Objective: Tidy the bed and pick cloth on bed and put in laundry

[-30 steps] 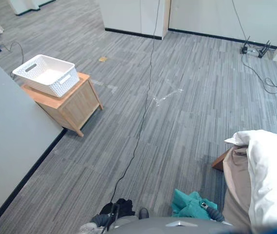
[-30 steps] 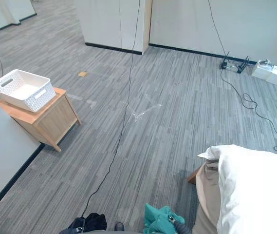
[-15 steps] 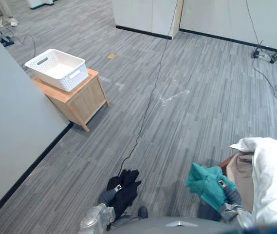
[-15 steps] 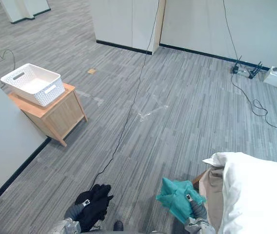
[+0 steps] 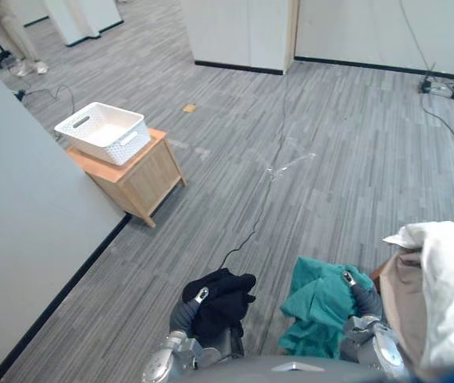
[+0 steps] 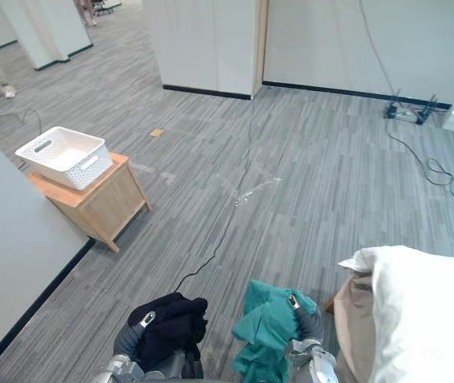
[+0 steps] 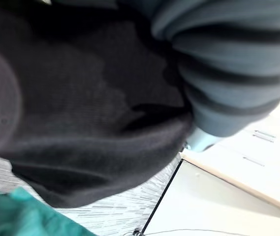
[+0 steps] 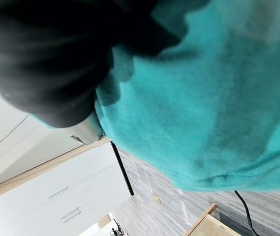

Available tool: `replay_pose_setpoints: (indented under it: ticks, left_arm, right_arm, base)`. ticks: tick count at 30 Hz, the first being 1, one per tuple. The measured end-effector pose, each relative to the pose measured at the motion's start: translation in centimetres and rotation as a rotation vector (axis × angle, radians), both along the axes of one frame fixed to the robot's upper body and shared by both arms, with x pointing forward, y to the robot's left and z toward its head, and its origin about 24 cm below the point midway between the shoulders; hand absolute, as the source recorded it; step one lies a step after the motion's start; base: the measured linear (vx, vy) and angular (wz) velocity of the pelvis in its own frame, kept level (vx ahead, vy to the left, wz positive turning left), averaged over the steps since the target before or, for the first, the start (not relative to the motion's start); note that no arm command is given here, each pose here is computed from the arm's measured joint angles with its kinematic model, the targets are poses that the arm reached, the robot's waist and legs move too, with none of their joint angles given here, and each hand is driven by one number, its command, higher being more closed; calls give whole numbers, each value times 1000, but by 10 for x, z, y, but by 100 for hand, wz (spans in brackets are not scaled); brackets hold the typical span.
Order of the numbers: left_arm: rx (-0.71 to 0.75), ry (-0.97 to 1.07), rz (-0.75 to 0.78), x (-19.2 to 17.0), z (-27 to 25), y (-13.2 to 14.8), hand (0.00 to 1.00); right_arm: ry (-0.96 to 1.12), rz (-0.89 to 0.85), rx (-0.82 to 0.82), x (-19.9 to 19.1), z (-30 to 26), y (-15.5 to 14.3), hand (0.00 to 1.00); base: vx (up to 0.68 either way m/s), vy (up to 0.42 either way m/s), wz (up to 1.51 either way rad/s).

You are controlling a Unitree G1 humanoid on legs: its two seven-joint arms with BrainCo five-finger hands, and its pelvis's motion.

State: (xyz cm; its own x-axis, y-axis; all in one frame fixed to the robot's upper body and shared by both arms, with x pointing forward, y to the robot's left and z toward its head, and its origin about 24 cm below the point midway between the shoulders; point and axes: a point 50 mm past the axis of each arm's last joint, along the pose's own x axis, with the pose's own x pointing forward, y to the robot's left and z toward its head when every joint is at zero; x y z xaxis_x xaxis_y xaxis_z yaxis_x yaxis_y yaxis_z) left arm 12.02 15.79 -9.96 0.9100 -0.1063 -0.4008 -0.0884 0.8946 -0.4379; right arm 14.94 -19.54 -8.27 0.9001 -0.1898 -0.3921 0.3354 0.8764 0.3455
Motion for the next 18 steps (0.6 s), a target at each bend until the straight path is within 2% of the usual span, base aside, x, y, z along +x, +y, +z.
replay_pose_setpoints:
  ticks: [3, 7, 11, 18]
  left_arm:
    - [14, -26, -31, 7, 3, -3, 100]
    - [-2, -23, -80, 8, 3, -14, 100]
    - [42, 5, -81, 1, 0, 0, 100]
    - [37, -22, -96, 24, 6, -1, 100]
  right_arm:
    - [18, 28, 20, 5, -4, 10, 100]
    - [66, 12, 18, 0, -10, 7, 100]
    - [148, 32, 28, -9, -21, 12, 100]
    - [149, 7, 41, -9, -20, 13, 100]
  base:
    - [235, 167, -3]
    - [230, 183, 2]
    - [288, 90, 5]
    - [387, -141, 52]
